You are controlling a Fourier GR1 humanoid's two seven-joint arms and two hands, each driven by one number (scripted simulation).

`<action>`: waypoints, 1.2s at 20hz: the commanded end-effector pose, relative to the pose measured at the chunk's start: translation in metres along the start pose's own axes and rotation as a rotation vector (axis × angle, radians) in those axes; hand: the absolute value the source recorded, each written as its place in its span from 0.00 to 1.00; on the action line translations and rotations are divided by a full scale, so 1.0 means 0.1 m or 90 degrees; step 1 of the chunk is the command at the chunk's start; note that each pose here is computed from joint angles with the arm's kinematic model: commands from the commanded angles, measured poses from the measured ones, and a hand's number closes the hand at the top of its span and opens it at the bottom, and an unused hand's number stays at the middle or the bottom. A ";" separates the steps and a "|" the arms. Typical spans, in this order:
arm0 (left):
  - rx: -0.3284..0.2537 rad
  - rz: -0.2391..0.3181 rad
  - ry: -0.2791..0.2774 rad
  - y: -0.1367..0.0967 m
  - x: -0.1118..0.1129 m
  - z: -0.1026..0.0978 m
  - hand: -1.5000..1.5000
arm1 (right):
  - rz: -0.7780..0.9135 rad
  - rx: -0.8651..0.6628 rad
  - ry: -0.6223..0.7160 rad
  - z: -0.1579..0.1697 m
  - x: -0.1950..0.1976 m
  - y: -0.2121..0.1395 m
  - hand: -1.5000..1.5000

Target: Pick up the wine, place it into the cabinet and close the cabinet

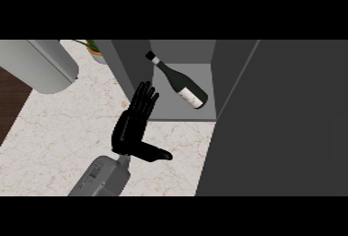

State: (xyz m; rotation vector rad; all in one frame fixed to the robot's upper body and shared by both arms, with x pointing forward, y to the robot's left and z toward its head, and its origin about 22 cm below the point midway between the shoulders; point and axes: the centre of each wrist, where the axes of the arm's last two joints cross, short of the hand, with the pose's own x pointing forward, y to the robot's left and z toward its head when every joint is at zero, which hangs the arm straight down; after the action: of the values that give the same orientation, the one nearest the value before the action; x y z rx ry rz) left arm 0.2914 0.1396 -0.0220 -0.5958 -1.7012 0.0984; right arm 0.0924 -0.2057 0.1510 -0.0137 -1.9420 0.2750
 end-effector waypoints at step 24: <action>0.070 -0.064 -0.087 1.17 1.02 0.91 0.00 | -0.141 0.338 -0.020 0.21 0.54 0.14 1.00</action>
State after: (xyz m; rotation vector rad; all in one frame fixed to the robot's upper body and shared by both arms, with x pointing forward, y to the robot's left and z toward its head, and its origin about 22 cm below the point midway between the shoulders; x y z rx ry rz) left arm 0.2368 0.2909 0.0009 -0.4452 -1.8319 0.1458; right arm 0.0745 -0.1968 0.1413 0.3515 -1.7601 0.7234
